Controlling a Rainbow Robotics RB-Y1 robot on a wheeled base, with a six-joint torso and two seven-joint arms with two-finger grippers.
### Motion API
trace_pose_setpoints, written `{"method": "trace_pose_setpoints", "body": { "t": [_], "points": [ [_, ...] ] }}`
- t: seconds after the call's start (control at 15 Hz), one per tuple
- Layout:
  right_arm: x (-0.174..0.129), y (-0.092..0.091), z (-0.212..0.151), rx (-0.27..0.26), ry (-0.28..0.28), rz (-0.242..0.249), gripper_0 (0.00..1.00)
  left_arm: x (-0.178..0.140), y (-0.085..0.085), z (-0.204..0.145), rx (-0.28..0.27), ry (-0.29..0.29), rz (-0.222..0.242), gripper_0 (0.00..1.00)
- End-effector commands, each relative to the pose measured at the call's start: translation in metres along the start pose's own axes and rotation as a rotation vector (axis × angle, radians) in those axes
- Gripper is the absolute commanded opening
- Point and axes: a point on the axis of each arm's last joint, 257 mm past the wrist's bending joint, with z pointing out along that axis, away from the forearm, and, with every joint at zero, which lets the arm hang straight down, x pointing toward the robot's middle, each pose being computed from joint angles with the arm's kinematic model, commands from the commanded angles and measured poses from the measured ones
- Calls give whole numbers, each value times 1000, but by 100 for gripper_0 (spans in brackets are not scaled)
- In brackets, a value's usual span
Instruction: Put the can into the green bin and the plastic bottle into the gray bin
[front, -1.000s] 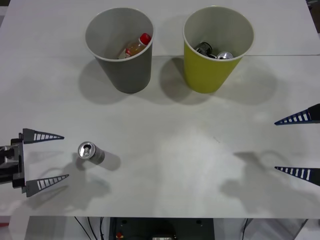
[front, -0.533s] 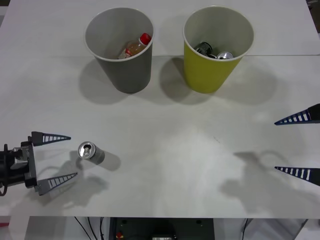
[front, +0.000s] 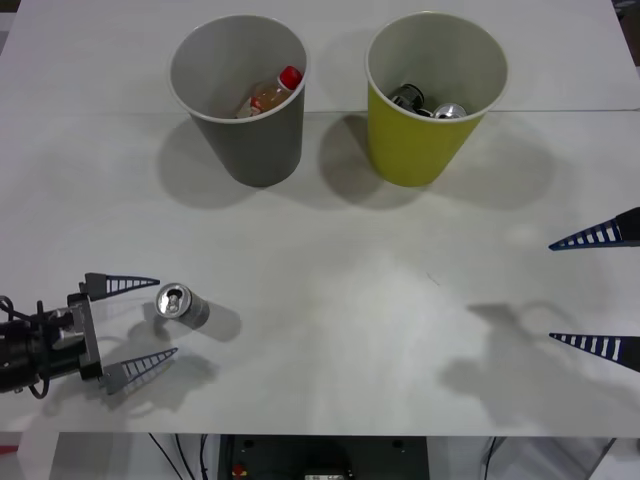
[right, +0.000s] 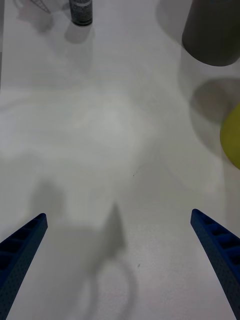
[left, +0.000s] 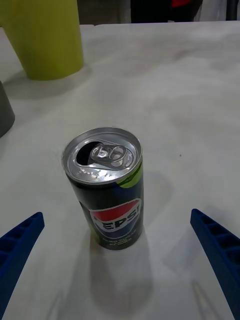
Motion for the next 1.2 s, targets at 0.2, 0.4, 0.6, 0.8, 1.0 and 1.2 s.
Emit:
{"method": "trace_pose_setpoints", "body": {
  "t": [0.2,0.4,0.6,0.8,1.0,1.2],
  "points": [
    [0,0,0,0,0,0,100,1,1,16,-21,-25,-18,100],
    [0,0,0,0,0,0,100,-1,2,24,-30,-37,-23,100],
    [0,0,0,0,0,0,100,-4,4,37,-33,-46,-24,100],
    [0,0,0,0,0,0,100,-6,6,49,-34,-48,-21,100],
    [0,0,0,0,0,0,100,-8,10,60,-51,-55,-29,100],
    [0,0,0,0,0,0,100,-9,9,63,-52,-61,-36,70]
  ]
}}
